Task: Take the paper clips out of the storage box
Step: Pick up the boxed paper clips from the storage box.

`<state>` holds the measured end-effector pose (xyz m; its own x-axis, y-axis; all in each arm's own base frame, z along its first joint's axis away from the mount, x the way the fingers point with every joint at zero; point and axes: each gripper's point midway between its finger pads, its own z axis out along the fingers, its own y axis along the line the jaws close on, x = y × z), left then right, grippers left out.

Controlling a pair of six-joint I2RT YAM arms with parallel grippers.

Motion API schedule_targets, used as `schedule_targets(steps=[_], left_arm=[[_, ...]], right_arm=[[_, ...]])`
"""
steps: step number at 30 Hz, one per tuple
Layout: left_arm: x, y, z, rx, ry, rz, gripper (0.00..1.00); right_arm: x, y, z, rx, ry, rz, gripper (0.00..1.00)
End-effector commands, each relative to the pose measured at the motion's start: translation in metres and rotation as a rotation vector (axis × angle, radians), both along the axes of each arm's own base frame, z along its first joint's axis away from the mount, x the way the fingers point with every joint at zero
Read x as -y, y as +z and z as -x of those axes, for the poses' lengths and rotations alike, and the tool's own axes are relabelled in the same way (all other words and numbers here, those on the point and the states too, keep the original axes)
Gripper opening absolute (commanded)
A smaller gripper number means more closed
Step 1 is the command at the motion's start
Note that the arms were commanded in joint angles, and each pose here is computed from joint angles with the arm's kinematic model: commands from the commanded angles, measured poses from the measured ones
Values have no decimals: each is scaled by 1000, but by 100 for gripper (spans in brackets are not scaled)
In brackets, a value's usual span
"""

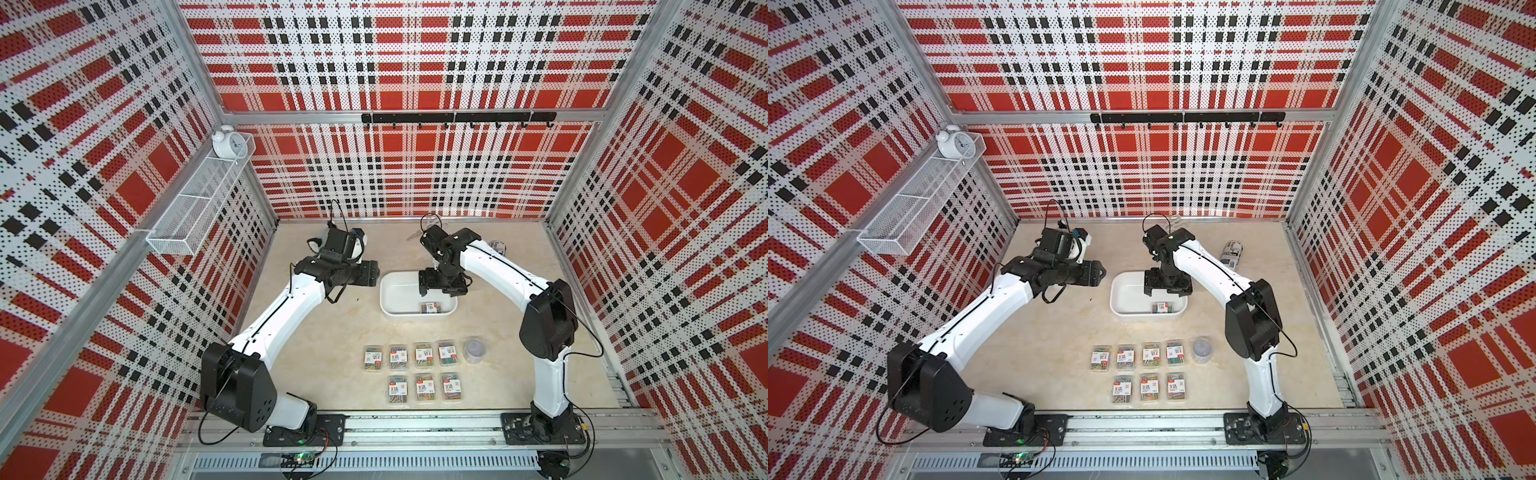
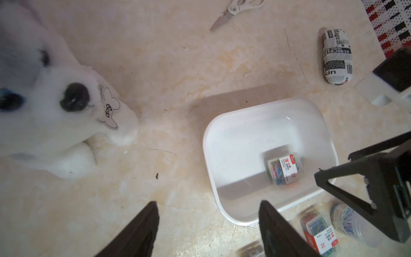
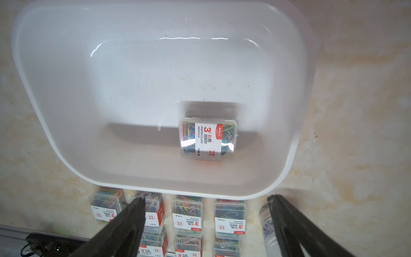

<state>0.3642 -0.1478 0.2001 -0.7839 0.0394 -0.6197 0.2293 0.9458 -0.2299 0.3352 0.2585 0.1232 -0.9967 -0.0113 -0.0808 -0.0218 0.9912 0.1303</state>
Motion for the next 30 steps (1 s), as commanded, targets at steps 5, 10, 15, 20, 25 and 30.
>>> schedule_targets(steps=[5,10,15,20,25,30], left_arm=[[-13,10,5,50,67,28,77],[-17,8,14,49,73,33,78],[-19,3,18,40,75,28,79],[-16,1,17,32,62,32,79],[-14,0,15,29,59,30,79],[-14,2,15,35,53,30,79]], right_arm=[[-13,-27,1,-61,-72,34,97],[-13,-45,-1,-82,-100,69,98],[-13,-57,-6,-92,-94,103,99],[-13,-73,-7,-115,-80,127,100],[-13,-84,-7,-133,-69,143,100],[-13,-93,-3,-164,-59,152,98]])
